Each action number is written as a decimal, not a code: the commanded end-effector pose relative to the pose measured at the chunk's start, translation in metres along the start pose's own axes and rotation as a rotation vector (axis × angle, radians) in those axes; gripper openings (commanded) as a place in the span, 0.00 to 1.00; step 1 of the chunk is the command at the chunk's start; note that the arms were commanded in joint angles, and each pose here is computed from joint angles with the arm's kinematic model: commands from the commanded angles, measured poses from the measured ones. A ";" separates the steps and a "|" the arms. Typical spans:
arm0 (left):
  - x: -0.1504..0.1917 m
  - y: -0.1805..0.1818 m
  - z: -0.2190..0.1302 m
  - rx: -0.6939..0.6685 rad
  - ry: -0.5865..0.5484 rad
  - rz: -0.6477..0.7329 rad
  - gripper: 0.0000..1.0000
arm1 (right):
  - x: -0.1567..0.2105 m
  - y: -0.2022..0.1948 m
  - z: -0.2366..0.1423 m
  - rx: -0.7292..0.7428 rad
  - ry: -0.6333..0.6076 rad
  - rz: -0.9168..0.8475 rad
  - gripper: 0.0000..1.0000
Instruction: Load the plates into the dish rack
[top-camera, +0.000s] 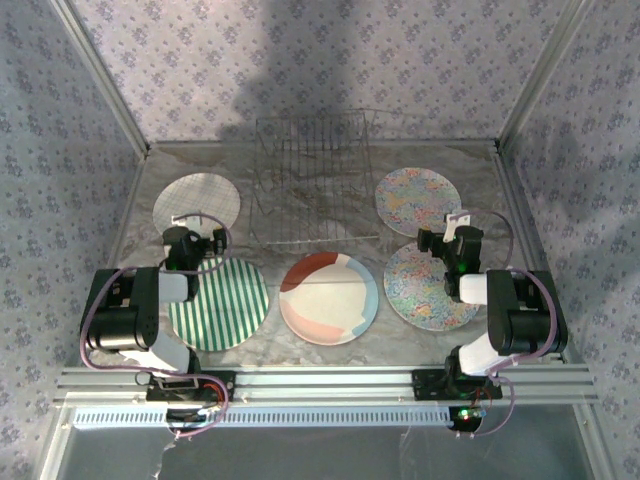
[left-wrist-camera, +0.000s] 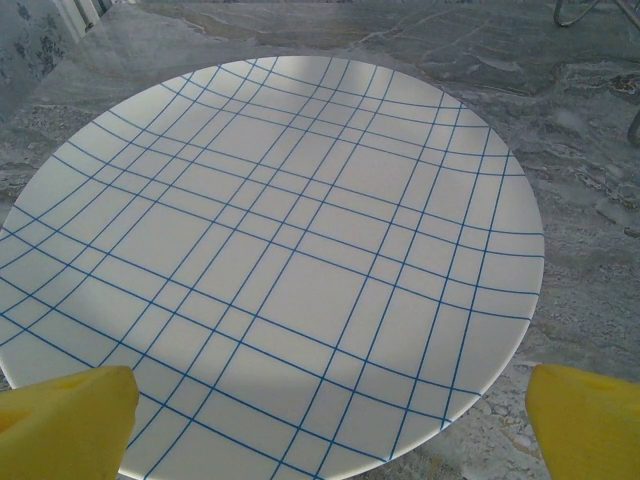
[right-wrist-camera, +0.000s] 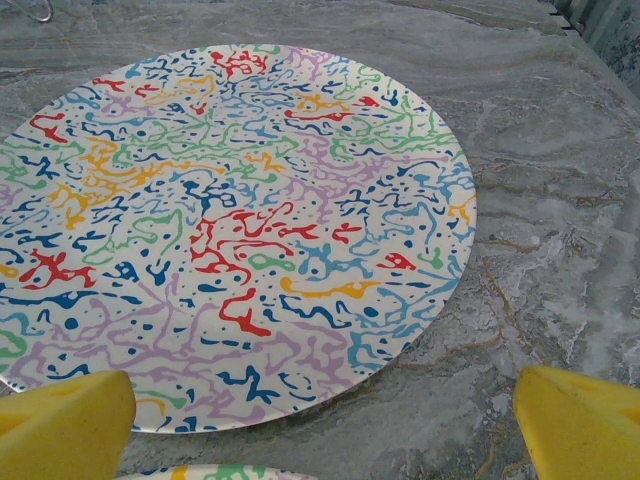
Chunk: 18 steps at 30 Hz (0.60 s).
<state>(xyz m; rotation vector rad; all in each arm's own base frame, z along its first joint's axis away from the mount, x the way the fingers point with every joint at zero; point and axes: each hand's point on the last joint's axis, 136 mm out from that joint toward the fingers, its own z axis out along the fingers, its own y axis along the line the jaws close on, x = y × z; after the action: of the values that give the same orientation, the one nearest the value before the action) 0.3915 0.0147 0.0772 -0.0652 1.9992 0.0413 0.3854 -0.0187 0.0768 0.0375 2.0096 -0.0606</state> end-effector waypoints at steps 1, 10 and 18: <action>-0.013 -0.001 0.001 0.005 -0.034 -0.003 0.99 | -0.006 0.001 0.003 -0.002 -0.013 -0.011 0.99; -0.013 -0.007 0.000 0.022 -0.045 0.017 1.00 | -0.006 0.001 0.003 -0.003 -0.013 -0.012 0.99; -0.012 -0.003 0.002 0.029 -0.030 -0.011 0.99 | -0.006 0.001 0.003 -0.007 -0.012 -0.005 0.99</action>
<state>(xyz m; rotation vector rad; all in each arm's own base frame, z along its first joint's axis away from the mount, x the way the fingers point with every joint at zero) 0.3916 0.0130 0.0773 -0.0580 1.9992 0.0302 0.3854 -0.0188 0.0768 0.0372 2.0096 -0.0607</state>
